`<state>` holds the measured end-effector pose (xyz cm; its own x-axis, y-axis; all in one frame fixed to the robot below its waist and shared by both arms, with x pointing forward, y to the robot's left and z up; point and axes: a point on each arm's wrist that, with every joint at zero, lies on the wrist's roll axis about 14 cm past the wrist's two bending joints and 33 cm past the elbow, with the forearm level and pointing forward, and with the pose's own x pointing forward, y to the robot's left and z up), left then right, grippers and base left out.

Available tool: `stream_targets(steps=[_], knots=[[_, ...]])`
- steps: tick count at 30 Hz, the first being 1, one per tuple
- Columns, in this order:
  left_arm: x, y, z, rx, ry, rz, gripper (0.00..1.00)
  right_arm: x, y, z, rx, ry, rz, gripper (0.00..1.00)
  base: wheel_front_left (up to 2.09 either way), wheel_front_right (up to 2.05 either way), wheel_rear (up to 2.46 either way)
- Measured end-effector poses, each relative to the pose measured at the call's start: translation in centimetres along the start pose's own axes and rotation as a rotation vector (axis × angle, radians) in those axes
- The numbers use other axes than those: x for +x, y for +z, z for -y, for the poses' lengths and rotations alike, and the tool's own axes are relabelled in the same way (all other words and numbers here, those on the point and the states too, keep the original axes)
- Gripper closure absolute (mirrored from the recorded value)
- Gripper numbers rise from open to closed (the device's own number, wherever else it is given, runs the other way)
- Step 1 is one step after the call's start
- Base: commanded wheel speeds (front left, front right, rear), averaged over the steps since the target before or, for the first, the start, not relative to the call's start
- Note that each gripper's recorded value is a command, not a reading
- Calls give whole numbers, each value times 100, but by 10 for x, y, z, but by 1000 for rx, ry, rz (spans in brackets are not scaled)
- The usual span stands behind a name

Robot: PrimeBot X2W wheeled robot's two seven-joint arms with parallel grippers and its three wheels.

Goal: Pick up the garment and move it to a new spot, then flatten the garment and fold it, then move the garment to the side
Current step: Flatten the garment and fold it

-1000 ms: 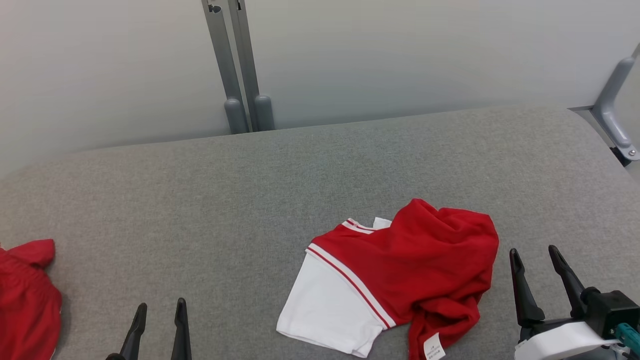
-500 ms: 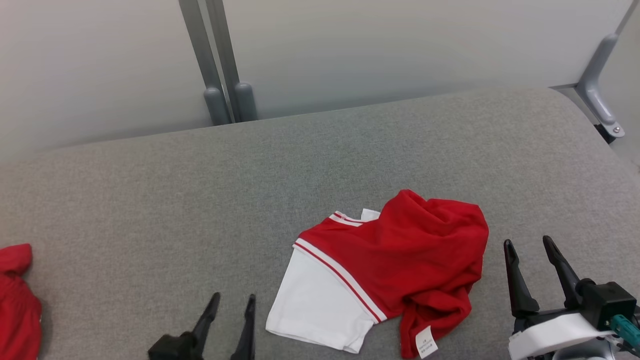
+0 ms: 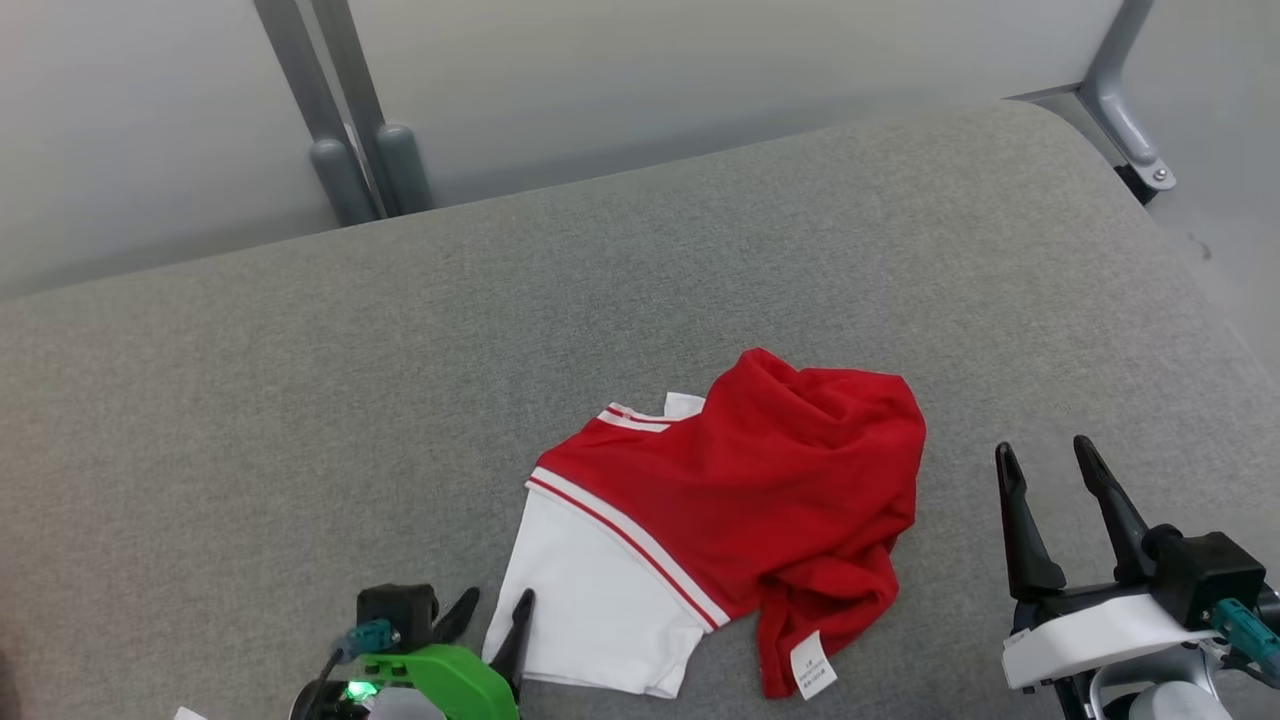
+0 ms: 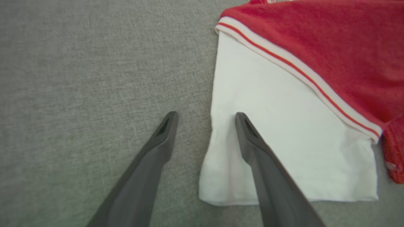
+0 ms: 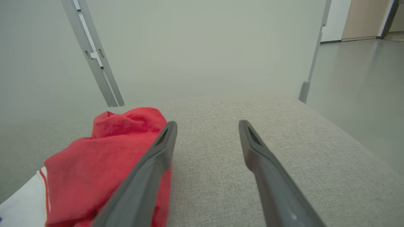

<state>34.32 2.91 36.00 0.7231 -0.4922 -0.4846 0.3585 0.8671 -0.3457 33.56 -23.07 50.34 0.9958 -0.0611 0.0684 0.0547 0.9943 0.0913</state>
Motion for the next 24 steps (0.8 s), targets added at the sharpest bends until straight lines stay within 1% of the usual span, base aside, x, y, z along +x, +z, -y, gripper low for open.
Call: stream_targets(steps=[3,4,5,6,7,8,11,15,19,22,24], knots=[[4,3,3,-46,-15,-19,100,-3,0,5,4,-20,-2,0,0,0,0],[5,8,6,-88,-23,-4,100,-4,0,6,5,-24,-1,0,0,0,0],[5,17,10,-137,-35,22,100,-5,1,6,8,-29,3,0,0,0,0],[4,27,11,-160,-42,56,100,-6,1,6,10,-30,4,0,0,0,0],[3,47,12,-178,-52,117,100,-6,2,6,12,-31,7,0,0,0,0],[1,68,9,-173,-58,177,100,-6,3,6,13,-31,11,0,0,0,0],[-15,137,-14,-114,-32,350,100,-5,5,3,19,-21,20,0,0,0,0],[-42,224,-18,-10,-52,506,100,-4,7,-3,22,-2,29,0,0,0,0],[-71,296,-20,109,-49,602,100,-2,11,-3,28,-3,42,0,0,0,0],[-86,334,-20,205,-30,635,100,-3,12,-2,34,-10,44,0,0,0,0],[-94,356,-19,250,-20,656,100,-4,11,-1,40,-18,43,0,0,0,0]])
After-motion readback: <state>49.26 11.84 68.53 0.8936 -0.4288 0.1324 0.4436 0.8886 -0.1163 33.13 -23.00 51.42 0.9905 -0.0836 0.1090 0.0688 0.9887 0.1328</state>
